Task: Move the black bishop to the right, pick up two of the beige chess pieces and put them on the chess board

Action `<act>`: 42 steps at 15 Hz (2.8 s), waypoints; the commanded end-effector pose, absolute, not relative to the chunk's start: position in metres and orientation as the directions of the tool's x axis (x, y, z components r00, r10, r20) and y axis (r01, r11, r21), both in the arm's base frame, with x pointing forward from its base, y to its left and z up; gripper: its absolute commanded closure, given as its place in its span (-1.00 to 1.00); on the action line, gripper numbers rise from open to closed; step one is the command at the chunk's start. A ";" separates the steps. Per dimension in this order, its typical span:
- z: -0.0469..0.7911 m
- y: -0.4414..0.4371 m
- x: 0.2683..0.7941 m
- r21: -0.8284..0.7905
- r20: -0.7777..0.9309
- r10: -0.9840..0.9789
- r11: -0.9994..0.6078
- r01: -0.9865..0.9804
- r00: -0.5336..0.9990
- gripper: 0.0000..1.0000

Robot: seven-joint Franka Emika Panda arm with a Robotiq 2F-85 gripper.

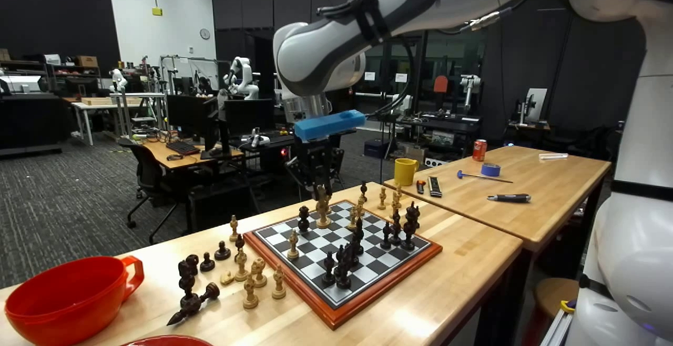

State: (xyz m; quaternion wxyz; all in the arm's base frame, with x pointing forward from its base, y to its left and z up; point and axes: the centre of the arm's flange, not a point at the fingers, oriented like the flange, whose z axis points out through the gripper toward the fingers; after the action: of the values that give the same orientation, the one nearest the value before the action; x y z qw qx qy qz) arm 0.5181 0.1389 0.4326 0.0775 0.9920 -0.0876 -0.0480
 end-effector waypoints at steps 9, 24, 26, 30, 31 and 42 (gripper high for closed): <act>0.382 0.114 0.539 0.047 -0.159 -0.276 -0.961 -0.272 0.948 0.85; 0.450 0.166 0.536 -0.029 0.013 -0.116 -0.993 -0.115 0.993 -1.00; 0.458 0.189 0.531 -0.036 0.028 -0.052 -0.998 -0.051 0.998 -1.00; 0.459 0.230 0.509 -0.040 0.044 0.087 -0.995 0.089 0.995 -1.00; 0.459 0.238 0.503 -0.039 0.047 0.123 -0.991 0.124 0.991 -1.00; 0.415 0.257 0.450 -0.009 -0.051 0.361 -0.933 0.361 0.931 -1.00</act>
State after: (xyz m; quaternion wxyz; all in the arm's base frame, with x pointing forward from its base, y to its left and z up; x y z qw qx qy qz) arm 0.4662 0.2650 0.4244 -0.0007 0.9870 0.1592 -0.0209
